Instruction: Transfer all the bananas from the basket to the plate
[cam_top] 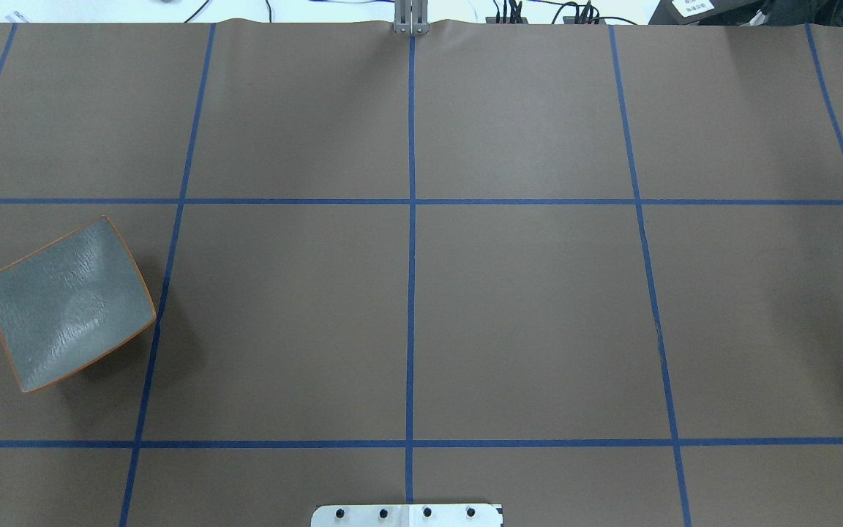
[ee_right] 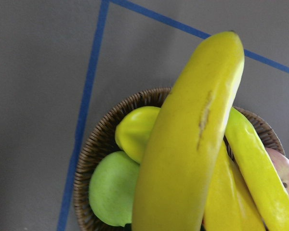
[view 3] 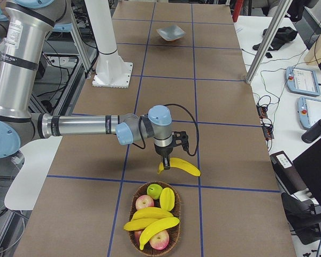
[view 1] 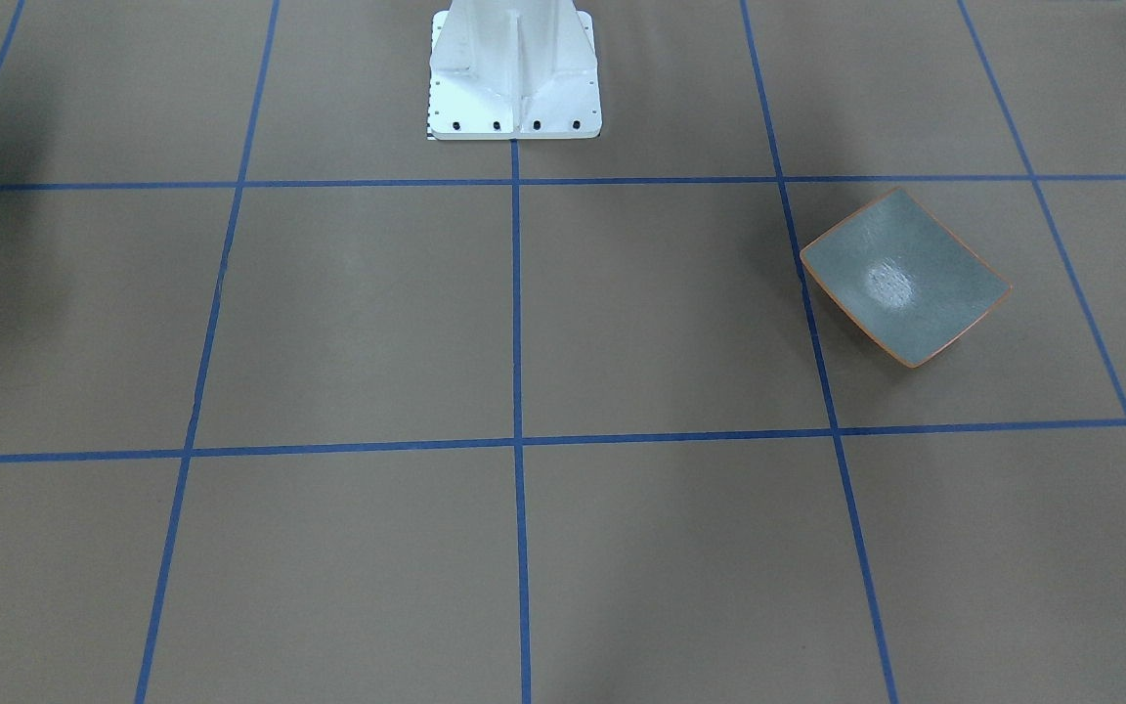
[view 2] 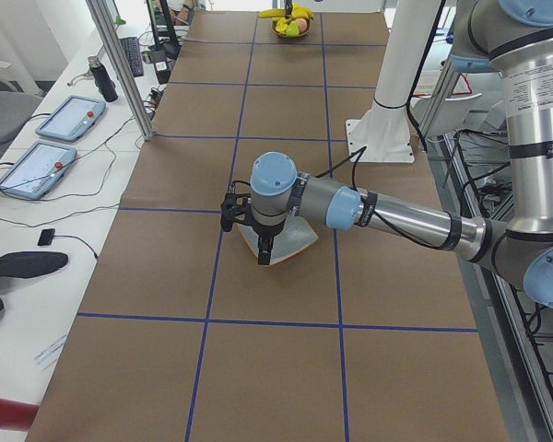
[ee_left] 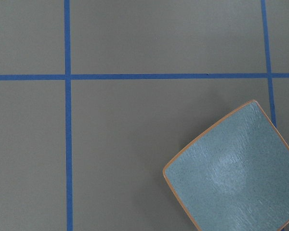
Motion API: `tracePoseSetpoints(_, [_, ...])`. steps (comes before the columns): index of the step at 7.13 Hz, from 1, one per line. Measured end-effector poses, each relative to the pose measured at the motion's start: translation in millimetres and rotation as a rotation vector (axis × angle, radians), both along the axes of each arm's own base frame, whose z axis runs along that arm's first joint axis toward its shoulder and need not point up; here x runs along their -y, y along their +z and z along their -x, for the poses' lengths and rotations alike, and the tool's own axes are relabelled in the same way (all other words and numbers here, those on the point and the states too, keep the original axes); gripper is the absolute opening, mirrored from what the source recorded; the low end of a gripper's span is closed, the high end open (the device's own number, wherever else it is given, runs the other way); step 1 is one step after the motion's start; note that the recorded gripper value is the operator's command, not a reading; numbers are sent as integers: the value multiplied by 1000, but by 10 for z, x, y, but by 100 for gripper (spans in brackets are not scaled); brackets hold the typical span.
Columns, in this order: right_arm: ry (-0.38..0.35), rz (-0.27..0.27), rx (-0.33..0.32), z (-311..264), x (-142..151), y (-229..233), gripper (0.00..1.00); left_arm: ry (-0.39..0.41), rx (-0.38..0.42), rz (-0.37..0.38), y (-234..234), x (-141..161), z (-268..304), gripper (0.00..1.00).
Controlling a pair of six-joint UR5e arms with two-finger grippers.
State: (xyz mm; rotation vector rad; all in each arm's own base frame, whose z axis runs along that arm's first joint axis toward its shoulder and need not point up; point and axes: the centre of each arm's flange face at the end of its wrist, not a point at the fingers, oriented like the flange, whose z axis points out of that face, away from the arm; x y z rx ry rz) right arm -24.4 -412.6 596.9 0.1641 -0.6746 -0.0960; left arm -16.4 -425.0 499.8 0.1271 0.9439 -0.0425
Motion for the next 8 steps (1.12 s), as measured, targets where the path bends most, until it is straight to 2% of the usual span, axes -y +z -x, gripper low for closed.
tracePoseSetpoints(3, [91,103,291,296,457,-820,0,-54,-88,58,-648,473,-333,98])
tracePoseSetpoints(5, [127,185,444,458,756,-1465,0,-74,-136,112,-1164,863,-734,98])
tracePoseSetpoints(6, [132,213,503,531,876,-1810,0,-75,-162,144,-1461,996,-1001,98])
tracePoseSetpoints(7, [139,218,539,633,957,-2185,0,-74,-188,176,-1759,1074,-1296,98])
tracePoseSetpoints(8, [159,201,547,806,985,-2562,0,-79,-209,196,-1992,1096,-1567,98])
